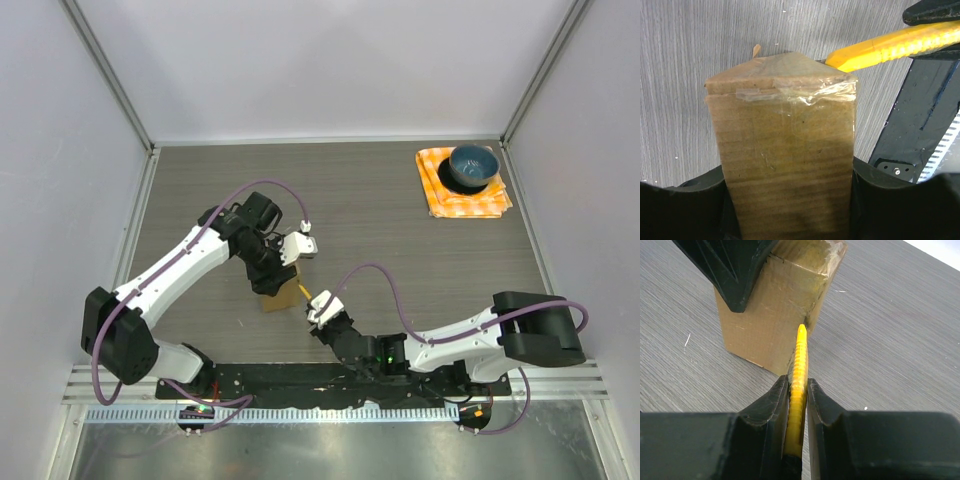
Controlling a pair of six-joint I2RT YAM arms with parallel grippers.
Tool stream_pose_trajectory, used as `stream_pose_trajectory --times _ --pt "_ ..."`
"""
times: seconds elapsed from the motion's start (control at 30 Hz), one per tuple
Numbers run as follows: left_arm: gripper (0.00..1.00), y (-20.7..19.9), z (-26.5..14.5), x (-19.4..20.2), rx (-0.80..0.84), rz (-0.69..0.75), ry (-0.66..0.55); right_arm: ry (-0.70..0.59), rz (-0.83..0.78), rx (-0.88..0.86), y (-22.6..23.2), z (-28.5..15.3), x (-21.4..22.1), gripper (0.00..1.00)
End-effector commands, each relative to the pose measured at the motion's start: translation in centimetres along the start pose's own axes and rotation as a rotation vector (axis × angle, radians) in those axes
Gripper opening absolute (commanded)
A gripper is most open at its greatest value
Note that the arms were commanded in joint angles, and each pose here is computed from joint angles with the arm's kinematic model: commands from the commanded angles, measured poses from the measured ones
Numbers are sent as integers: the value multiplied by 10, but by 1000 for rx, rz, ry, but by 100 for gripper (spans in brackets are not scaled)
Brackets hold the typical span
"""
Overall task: Unpack the express box
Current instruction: Cut the express box at the center of the board.
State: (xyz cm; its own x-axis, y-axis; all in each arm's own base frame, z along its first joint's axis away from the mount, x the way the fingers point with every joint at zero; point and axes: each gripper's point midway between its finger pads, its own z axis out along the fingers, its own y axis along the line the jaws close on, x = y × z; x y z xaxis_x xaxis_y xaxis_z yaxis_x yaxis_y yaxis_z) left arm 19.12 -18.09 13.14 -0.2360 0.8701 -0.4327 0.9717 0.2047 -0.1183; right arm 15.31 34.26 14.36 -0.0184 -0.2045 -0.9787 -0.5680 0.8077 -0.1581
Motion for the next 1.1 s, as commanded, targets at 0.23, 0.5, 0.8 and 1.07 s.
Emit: stream_pose_trajectory --times 0.23,0.5,0.8,1.07 --pt "0 -134 -14 -6 578 -51 -37 -78 317 52 -10 36 -53 1" --pt "0 -99 -15 -6 474 -123 -75 20 339 39 -29 5 -33 1" --pt "0 -47 -7 0 247 -181 -103 35 337 -59 -36 -30 -43 1" --pt "0 -6 -14 -6 -9 -202 -128 -22 346 -163 -34 -45 -56 1"
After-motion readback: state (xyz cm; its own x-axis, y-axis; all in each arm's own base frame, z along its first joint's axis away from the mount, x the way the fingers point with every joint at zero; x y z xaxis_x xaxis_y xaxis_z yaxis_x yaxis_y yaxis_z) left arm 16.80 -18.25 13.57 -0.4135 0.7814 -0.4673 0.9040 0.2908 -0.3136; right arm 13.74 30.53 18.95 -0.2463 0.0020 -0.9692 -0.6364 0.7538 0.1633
